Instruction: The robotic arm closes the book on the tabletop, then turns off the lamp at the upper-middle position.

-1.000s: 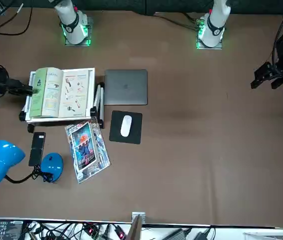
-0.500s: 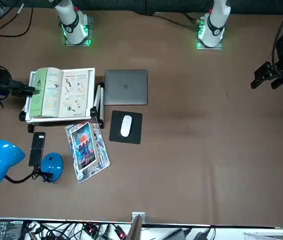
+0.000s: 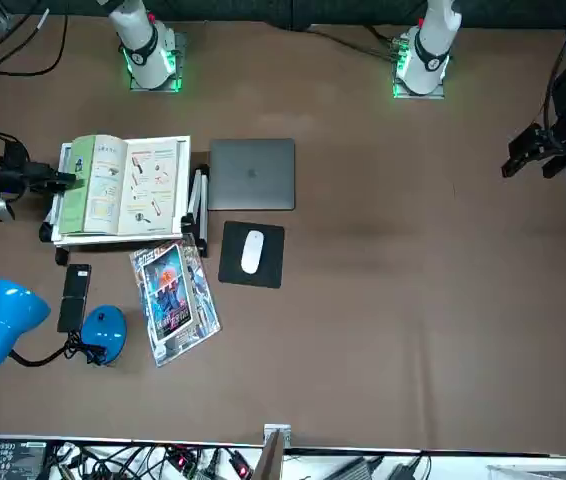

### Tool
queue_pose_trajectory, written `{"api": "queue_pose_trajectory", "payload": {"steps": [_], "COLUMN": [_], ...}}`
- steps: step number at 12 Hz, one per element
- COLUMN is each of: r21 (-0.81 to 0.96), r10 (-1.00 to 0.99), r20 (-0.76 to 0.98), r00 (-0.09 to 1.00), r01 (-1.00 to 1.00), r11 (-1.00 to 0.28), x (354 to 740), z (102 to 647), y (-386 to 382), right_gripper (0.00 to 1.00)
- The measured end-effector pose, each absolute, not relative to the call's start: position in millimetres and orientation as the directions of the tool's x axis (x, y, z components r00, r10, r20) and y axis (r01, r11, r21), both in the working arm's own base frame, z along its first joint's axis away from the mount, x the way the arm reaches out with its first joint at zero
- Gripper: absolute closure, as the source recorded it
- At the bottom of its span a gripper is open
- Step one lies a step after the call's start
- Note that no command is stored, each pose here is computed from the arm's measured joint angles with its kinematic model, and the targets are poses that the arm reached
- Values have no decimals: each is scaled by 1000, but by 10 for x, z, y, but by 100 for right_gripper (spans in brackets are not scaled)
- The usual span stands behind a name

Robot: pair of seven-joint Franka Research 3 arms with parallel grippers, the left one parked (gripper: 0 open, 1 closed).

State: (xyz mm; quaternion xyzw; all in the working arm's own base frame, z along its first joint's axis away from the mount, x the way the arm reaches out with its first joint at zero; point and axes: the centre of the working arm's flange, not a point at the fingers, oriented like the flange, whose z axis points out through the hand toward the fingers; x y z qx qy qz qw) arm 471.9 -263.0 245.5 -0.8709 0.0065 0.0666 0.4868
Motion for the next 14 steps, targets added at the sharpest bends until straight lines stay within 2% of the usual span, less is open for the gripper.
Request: {"api": "queue_pose_trajectory", "payload": {"steps": [14], "r21": [-867], "r10": [92], "r20": [-101], "r00": [991], "r01": [-42], "r11": [-496], "x": [4780], "z": [2616], "y": [-2501], "right_gripper": [0]}}
